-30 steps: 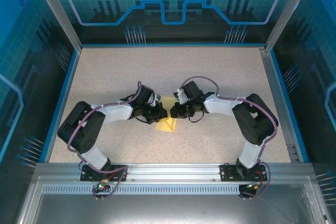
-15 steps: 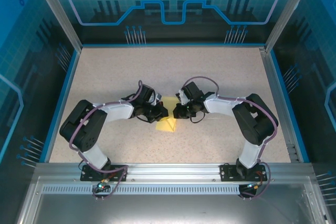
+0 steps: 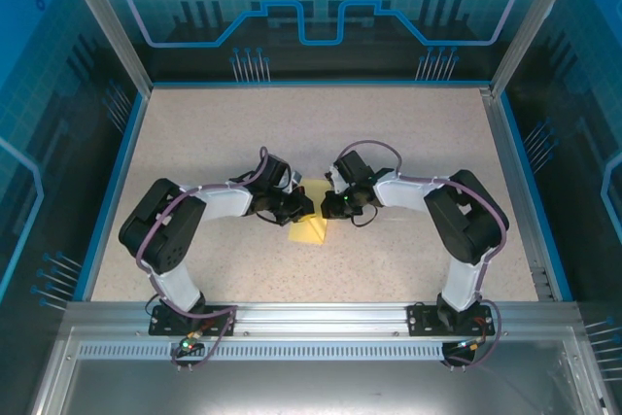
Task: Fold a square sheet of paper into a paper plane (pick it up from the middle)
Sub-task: Fold the triangle a second time at the center of the table.
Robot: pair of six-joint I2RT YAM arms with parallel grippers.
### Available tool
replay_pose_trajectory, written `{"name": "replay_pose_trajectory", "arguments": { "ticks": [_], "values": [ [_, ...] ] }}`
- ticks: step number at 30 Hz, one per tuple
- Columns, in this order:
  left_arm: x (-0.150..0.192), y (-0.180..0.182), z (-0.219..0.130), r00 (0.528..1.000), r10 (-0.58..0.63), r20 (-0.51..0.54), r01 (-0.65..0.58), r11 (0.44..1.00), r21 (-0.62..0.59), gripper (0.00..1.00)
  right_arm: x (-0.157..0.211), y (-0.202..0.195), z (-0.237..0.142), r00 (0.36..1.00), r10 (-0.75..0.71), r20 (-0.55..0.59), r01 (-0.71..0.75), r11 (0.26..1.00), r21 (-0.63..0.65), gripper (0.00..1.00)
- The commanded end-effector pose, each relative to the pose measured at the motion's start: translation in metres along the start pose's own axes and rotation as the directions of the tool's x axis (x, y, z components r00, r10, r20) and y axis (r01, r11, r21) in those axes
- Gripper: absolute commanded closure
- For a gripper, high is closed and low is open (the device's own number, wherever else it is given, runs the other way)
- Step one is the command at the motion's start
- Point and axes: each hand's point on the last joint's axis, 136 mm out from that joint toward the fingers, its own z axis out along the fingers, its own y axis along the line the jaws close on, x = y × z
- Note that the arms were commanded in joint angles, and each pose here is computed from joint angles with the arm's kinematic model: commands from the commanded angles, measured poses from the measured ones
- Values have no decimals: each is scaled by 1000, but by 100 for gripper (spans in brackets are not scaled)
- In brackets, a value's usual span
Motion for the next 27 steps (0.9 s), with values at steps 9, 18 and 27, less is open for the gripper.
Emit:
{"name": "replay_pose_trajectory", "arguments": {
  "ticks": [9,18,27],
  "values": [
    [-4,-4,4,1000,18,-13,-18,1000,4,95,-3,5,5,999,-33,-14,33,999,5,92],
    [-2,4,7,1000,7,-22,-8,1000,-15,95,-5,6,7,999,-34,-16,34,999,4,92],
    [-1,10,10,1000,-1,-26,0,999,-32,95,-4,4,8,999,-30,-23,30,999,12,92]
  ]
}}
